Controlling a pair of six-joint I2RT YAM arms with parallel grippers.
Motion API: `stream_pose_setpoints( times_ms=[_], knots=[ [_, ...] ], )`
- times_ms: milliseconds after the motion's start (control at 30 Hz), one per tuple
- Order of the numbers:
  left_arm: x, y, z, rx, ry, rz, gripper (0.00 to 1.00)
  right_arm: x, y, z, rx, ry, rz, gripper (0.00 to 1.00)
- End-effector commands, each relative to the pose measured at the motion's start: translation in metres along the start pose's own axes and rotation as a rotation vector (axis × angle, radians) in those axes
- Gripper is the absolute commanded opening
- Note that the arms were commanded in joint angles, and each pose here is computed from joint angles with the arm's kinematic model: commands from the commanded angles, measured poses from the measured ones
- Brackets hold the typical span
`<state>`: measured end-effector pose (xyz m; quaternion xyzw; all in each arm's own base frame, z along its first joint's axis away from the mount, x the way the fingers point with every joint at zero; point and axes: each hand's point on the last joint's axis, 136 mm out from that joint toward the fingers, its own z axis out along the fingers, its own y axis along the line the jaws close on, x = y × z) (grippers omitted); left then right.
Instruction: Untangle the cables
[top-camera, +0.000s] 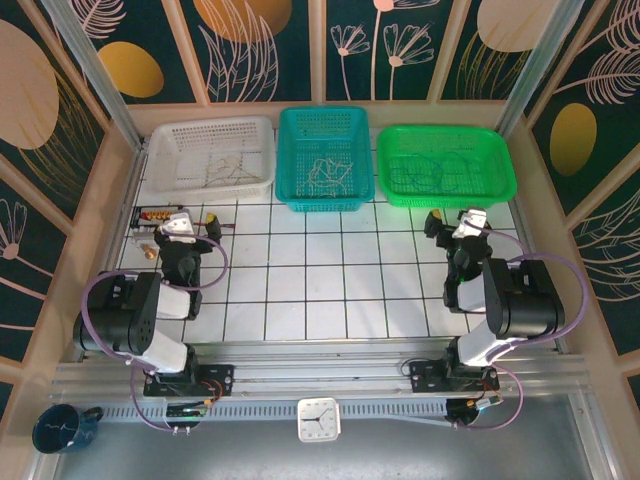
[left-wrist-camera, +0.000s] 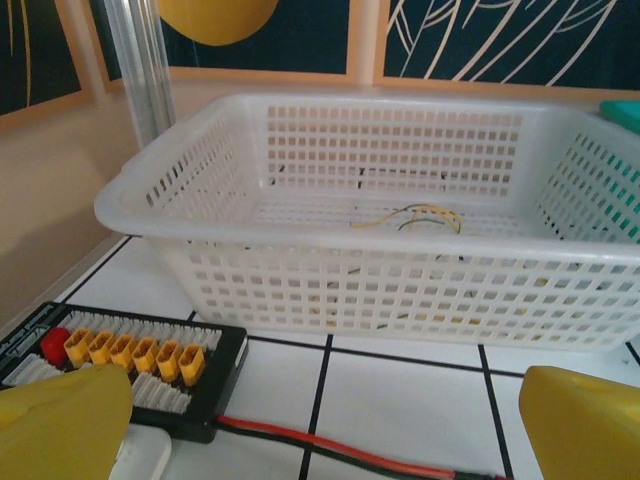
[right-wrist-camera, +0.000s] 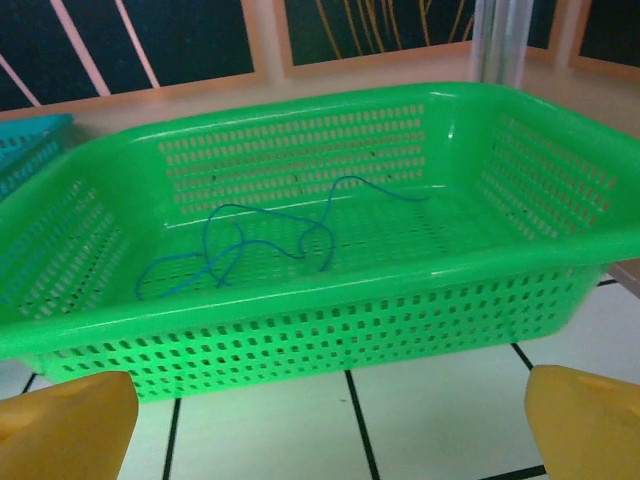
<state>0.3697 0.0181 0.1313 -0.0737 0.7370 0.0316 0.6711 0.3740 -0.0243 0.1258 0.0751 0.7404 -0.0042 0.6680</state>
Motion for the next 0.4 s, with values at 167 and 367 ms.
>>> stream_pose_setpoints(
  times_ms=[167, 367],
  knots=[
    [-0.0062, -0.0047, 0.0056, 0.037, -0.013, 0.004, 0.99, 0.0006, 0.012, 0.0014, -0.059, 0.008, 0.009, 0.99],
    [-0.0061, -0.004, 0.0053, 0.033, -0.013, 0.004, 0.99, 0.0001, 0.0121, 0.0006, -0.062, 0.003, 0.009, 0.99]
  ],
)
